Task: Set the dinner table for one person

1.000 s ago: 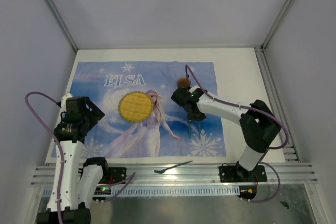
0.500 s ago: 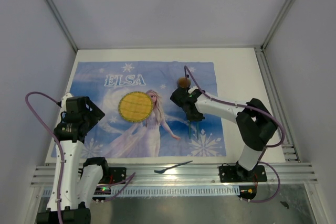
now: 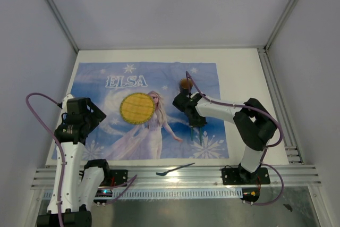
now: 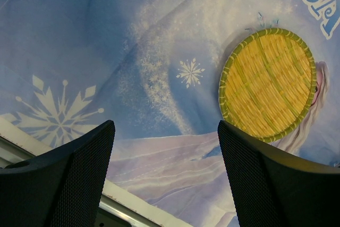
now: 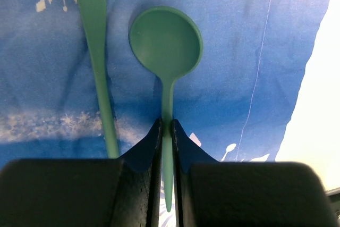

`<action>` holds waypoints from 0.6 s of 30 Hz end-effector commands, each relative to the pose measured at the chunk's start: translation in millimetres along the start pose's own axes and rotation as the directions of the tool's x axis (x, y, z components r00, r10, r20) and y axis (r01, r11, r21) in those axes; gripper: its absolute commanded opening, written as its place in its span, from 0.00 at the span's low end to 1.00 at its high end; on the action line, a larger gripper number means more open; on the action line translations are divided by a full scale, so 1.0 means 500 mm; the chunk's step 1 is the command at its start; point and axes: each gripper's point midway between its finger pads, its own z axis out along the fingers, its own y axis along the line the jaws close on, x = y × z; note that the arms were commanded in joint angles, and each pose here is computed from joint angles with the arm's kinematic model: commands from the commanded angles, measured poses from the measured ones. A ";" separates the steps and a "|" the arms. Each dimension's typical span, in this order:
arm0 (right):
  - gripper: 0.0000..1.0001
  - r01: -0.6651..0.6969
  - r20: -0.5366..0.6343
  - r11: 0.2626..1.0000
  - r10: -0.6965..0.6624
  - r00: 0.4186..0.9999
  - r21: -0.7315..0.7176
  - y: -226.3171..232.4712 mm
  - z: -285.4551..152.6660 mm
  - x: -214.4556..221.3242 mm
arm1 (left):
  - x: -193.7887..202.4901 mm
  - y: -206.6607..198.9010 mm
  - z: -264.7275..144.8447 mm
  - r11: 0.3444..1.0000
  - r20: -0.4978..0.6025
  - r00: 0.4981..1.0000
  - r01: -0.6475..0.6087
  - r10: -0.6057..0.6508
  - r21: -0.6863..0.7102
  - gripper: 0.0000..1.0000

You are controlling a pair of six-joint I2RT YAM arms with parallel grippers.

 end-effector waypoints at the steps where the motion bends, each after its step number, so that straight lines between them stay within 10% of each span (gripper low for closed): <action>1: 0.03 -0.030 0.029 0.999 0.031 0.999 -0.011 0.009 -0.001 -0.016 | -0.021 -0.018 -0.005 0.999 0.034 0.999 0.002 -0.003 0.034 0.81; 18: 0.06 -0.043 0.051 0.999 0.044 0.998 -0.022 0.003 -0.019 -0.027 | -0.021 -0.016 -0.005 1.000 0.038 0.999 0.005 -0.006 0.029 0.81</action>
